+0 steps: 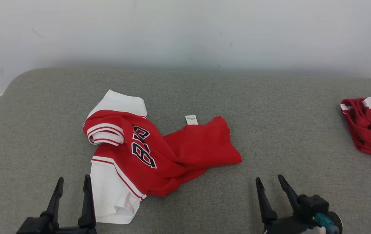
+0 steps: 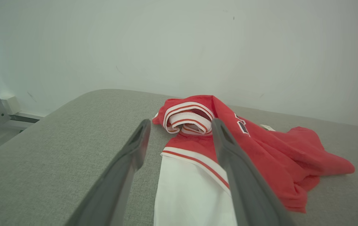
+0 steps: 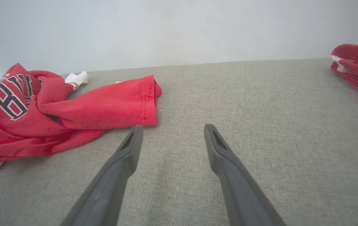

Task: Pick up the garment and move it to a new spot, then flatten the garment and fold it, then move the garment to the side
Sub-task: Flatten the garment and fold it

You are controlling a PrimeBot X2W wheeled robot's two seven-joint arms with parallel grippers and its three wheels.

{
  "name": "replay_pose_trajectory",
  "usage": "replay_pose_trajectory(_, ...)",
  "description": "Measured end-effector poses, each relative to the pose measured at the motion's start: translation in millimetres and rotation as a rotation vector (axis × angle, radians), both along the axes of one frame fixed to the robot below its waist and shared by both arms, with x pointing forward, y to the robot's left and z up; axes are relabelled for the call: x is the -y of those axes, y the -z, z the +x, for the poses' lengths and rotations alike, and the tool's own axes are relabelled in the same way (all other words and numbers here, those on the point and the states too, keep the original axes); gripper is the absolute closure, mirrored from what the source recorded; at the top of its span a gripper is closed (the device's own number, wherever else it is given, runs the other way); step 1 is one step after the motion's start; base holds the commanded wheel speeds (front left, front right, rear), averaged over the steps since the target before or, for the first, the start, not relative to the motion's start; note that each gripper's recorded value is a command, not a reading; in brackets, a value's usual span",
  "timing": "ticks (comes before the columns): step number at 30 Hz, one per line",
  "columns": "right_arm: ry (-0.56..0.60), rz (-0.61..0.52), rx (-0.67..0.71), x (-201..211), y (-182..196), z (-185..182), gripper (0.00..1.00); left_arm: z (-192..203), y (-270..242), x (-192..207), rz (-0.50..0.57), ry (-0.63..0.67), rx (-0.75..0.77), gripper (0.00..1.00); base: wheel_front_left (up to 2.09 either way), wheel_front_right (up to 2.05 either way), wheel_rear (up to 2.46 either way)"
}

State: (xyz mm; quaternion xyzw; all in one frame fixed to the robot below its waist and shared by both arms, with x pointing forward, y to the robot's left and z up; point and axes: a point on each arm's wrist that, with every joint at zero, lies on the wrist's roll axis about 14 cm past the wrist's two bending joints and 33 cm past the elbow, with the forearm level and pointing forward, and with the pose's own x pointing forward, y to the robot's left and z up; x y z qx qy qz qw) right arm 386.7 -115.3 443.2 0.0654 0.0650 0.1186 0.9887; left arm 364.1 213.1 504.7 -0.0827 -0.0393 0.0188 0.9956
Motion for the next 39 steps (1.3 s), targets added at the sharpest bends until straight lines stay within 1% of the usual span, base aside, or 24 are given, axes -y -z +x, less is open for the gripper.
replay_pose_trajectory(5,-0.091,-0.044,0.013,-26.7,-4.8,24.5,0.0,-2.0,0.0,-3.4,0.003,-0.016,0.002,0.0,0.0,0.0,0.0)
replay_pose_trajectory(9,-0.128,-0.079,0.005,-34.4,-5.1,48.8,0.0,-2.7,2.3,-3.0,-0.008,-0.022,-0.003,0.0,0.0,0.0,0.0)
replay_pose_trajectory(14,-0.18,-0.125,-0.065,-47.0,12.2,65.1,0.0,-7.4,10.1,-9.2,-0.017,-0.045,-0.028,0.0,0.0,0.0,0.0)
replay_pose_trajectory(17,-0.21,-0.149,-0.144,-53.8,33.6,66.6,0.0,-10.4,10.6,-15.5,-0.018,-0.069,-0.03,0.0,0.0,0.0,0.0)
replay_pose_trajectory(18,-0.217,-0.151,-0.152,-56.4,35.5,67.8,0.15,-11.9,11.2,-17.5,-0.019,-0.074,-0.032,0.0,0.0,0.0,0.0)
replay_pose_trajectory(20,-0.229,-0.154,-0.174,-60.9,40.6,68.7,0.77,-15.2,13.2,-20.9,-0.022,-0.086,-0.039,0.0,0.0,0.0,0.0)
replay_pose_trajectory(21,-0.236,-0.153,-0.176,-64.0,41.1,69.1,0.97,-16.6,14.1,-22.7,-0.022,-0.092,-0.042,0.0,0.0,0.0,0.0)
replay_pose_trajectory(22,-0.238,-0.145,-0.171,-66.4,39.1,70.8,1.0,-17.6,14.6,-24.2,-0.022,-0.097,-0.044,0.0,0.0,0.0,0.0)
replay_pose_trajectory(26,-0.231,-0.13,-0.165,-65.4,35.5,72.2,1.0,-19.0,16.2,-27.1,-0.026,-0.107,-0.048,0.0,0.0,0.0,0.0)
replay_pose_trajectory(30,-0.204,-0.112,-0.101,-55.3,15.5,75.5,1.0,-19.8,16.1,-22.4,-0.032,-0.094,-0.046,0.0,0.0,0.0,0.0)
replay_pose_trajectory(35,-0.17,-0.075,-0.038,-39.5,-0.3,60.6,1.0,-22.2,21.6,-14.2,-0.044,-0.071,-0.06,0.0,0.0,0.0,0.0)
replay_pose_trajectory(39,-0.14,-0.073,0.033,-19.2,-18.0,47.3,1.0,-21.7,25.1,-4.2,-0.056,-0.041,-0.068,0.0,0.0,0.0,0.0)
